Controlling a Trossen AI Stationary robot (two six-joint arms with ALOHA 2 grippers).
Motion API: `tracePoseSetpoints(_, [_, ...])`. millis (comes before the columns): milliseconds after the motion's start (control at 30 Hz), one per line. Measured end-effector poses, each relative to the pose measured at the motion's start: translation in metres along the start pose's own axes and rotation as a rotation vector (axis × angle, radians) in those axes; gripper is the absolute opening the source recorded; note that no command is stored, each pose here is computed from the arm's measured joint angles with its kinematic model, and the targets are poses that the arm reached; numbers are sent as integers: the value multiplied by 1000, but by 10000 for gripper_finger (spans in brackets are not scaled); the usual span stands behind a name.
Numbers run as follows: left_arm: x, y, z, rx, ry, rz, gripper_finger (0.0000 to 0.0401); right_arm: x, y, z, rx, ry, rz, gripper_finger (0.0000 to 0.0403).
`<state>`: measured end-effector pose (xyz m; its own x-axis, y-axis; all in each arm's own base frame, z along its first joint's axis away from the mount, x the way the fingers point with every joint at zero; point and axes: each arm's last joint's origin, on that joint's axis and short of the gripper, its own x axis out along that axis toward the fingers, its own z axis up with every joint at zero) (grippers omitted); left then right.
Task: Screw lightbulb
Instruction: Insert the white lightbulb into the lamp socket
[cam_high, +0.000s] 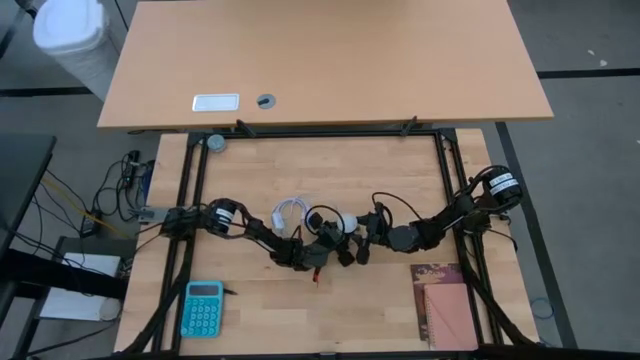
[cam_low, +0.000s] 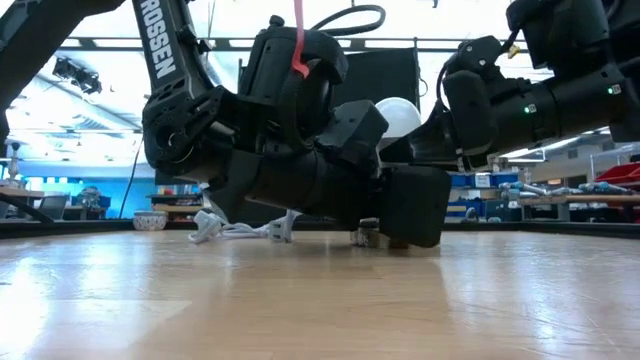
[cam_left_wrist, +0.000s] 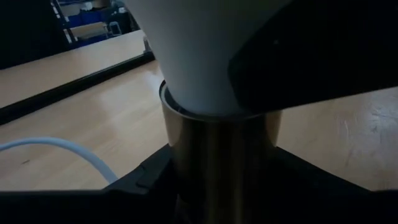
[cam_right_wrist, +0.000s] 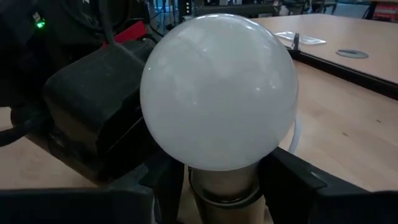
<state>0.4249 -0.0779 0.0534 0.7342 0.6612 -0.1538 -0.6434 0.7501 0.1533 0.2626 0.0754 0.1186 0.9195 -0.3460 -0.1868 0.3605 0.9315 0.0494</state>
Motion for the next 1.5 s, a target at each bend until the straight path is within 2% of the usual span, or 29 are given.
tracePoseSetpoints(200, [0, 0, -1, -37, 5, -9, 198, 1, 0, 0, 5, 8, 7, 200])
tracePoseSetpoints(600, [5, 6, -6, -93, 36, -149, 198, -5, -4, -3, 12, 36, 49, 329])
tracePoseSetpoints(767, [7, 7, -7, -92, 49, -247, 198, -13, -10, -5, -19, 52, 62, 359])
tracePoseSetpoints(967, [12, 12, -8, -68, 48, -469, 198, -19, -13, -10, -62, 71, 136, 357])
tracePoseSetpoints(1233, [15, 26, -13, -64, 16, -693, 198, -26, -19, -15, -58, 68, 211, 335])
tracePoseSetpoints(1300, [13, 26, -13, -60, 2, -783, 198, -27, -22, -22, -100, 117, 207, 330])
tracePoseSetpoints(1367, [12, 26, -12, -60, -10, -873, 198, -26, -21, -20, -104, 106, 231, 324])
tracePoseSetpoints(1500, [14, 29, -12, -56, -14, -933, 198, -23, -23, -19, -77, 115, 269, 319])
